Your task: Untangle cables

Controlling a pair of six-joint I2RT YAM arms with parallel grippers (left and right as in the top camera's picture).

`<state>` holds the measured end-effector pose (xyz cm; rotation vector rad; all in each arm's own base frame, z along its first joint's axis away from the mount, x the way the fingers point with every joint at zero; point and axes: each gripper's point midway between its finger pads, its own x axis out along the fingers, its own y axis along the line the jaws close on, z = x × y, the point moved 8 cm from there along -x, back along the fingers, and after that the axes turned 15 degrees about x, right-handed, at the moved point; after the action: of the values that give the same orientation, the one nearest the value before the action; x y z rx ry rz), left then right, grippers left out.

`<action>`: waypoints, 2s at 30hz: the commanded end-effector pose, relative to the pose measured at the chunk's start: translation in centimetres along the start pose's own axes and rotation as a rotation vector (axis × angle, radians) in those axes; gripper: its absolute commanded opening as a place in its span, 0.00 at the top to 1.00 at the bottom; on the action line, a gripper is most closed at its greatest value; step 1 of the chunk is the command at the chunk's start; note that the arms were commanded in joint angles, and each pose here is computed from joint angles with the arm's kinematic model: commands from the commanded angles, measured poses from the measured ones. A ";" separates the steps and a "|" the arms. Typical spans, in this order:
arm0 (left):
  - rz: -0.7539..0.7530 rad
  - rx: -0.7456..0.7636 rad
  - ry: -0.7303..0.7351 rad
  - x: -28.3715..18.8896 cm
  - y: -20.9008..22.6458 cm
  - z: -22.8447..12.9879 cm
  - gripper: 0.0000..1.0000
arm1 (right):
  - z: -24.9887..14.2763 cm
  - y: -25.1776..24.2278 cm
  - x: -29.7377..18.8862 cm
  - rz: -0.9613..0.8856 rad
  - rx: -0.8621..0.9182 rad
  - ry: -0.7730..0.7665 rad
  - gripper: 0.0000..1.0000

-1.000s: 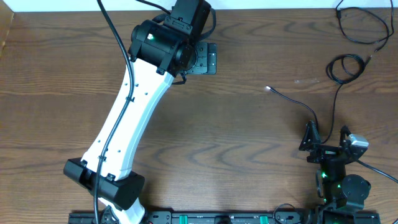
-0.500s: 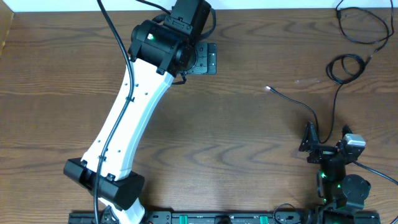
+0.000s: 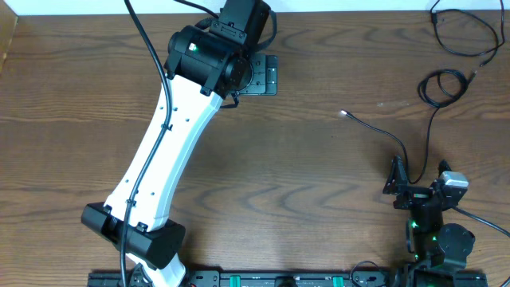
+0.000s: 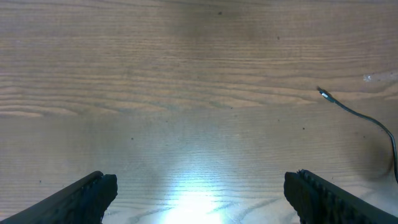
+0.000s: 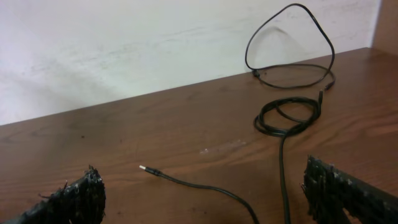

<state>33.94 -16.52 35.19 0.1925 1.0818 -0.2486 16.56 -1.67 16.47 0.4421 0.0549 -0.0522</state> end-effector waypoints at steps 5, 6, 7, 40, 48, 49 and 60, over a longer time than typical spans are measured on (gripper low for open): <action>0.004 -0.013 -0.002 -0.1 0.2 0.1 0.06 | -0.1 0.0 0.0 0.000 -0.019 0.000 0.01; 0.004 -0.013 -0.002 -0.1 0.2 0.1 0.06 | -0.1 0.0 0.0 0.000 -0.019 0.000 0.01; 0.004 -0.013 -0.002 -0.1 0.2 0.1 0.06 | -0.1 0.0 0.0 0.000 -0.019 0.000 0.01; 0.113 -0.099 -0.394 -8.5 4.2 2.0 0.06 | -0.1 0.0 0.0 0.000 -0.019 0.000 0.01; 0.143 -0.153 -0.452 -12.4 6.6 -1.6 0.06 | -0.1 0.0 0.0 0.000 -0.019 0.000 0.01; 0.148 -0.157 -0.452 -12.6 6.8 -2.2 0.06 | -0.1 0.0 0.0 0.000 -0.019 0.000 0.01; 0.229 -0.258 -0.506 -13.5 9.6 -12.3 0.06 | -0.1 0.0 0.0 0.000 -0.019 0.000 0.01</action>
<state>22.59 -4.16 43.37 0.0131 0.5898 -0.0028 16.56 -1.68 16.48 0.4411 0.0538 -0.0535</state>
